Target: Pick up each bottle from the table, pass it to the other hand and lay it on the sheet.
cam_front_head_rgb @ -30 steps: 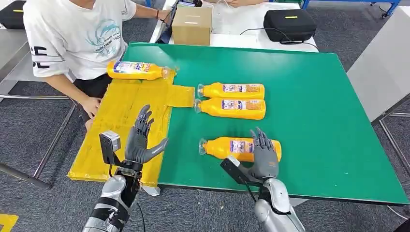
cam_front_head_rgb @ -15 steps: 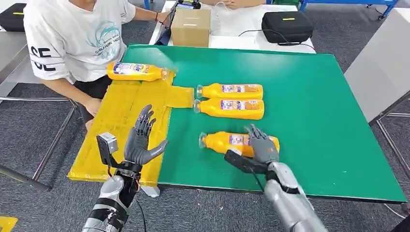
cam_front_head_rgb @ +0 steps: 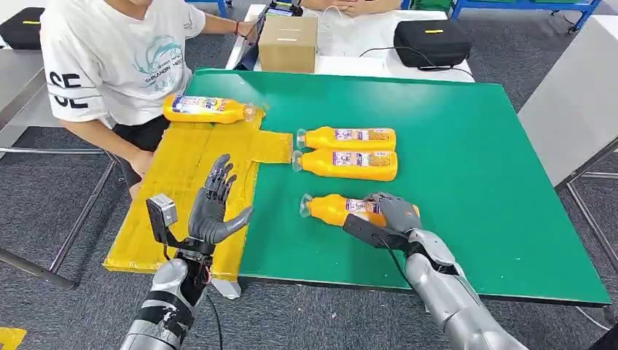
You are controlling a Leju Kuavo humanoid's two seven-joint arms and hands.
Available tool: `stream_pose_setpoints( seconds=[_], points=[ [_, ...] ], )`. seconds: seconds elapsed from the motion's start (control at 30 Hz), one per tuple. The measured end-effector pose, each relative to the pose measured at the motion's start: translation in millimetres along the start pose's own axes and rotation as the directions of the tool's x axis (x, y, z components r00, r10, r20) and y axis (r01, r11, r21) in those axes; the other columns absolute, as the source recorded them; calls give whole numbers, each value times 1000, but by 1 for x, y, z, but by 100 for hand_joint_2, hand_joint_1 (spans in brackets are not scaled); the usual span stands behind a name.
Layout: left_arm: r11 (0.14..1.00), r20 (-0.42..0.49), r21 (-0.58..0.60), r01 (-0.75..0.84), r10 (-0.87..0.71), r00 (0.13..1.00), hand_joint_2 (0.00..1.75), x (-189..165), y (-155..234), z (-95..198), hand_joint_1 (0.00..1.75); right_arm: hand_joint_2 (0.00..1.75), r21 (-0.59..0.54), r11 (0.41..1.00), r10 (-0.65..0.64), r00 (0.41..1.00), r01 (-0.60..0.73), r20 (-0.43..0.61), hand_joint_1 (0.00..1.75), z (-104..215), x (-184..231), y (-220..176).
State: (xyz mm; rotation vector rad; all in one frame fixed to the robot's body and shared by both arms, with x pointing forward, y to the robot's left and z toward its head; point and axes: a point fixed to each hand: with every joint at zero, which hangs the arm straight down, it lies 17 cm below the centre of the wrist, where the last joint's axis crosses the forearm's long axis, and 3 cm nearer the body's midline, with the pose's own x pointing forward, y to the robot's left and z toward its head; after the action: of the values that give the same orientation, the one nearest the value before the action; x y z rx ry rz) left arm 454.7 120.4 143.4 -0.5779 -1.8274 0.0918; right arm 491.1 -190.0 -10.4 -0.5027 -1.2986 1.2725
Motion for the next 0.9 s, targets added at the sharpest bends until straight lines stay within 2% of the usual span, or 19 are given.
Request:
stream_pose_setpoints(
  seconds=[0.2, 0.33, 0.43, 0.53, 0.6, 0.67, 0.77, 0.9],
  points=[
    [1000, -17, 5, 14, -14, 1000, 175, -5, 3, -3, 0, 175, -15, 999, -28, 999, 28, 23, 175, -4, 6, -5],
    [989, -60, 70, 131, -127, 990, 175, -15, 19, -5, 0, 175, -167, 978, -114, 989, 128, 92, 175, -7, 38, -23],
    [965, -79, 124, 232, -223, 972, 175, -17, 30, -10, 0, 175, -288, 919, -222, 958, 268, 184, 175, -4, 86, -35],
    [958, -84, 136, 253, -243, 966, 175, -17, 29, -17, 0, 175, -373, 827, -325, 900, 419, 290, 175, 2, 132, -56],
    [961, -88, 133, 244, -234, 968, 175, -19, 26, -21, 0, 175, -420, 754, -378, 856, 505, 352, 175, 8, 152, -74],
    [962, -90, 133, 238, -228, 969, 175, -19, 23, -24, 0, 175, -441, 705, -407, 826, 555, 389, 175, 12, 164, -84],
    [965, -93, 117, 235, -225, 970, 175, -19, 17, -30, 0, 175, -448, 657, -433, 791, 606, 433, 175, 16, 177, -92],
    [971, -96, 97, 221, -212, 973, 175, -20, 11, -34, 0, 175, -442, 628, -455, 762, 641, 460, 175, 18, 187, -95]
  ],
)
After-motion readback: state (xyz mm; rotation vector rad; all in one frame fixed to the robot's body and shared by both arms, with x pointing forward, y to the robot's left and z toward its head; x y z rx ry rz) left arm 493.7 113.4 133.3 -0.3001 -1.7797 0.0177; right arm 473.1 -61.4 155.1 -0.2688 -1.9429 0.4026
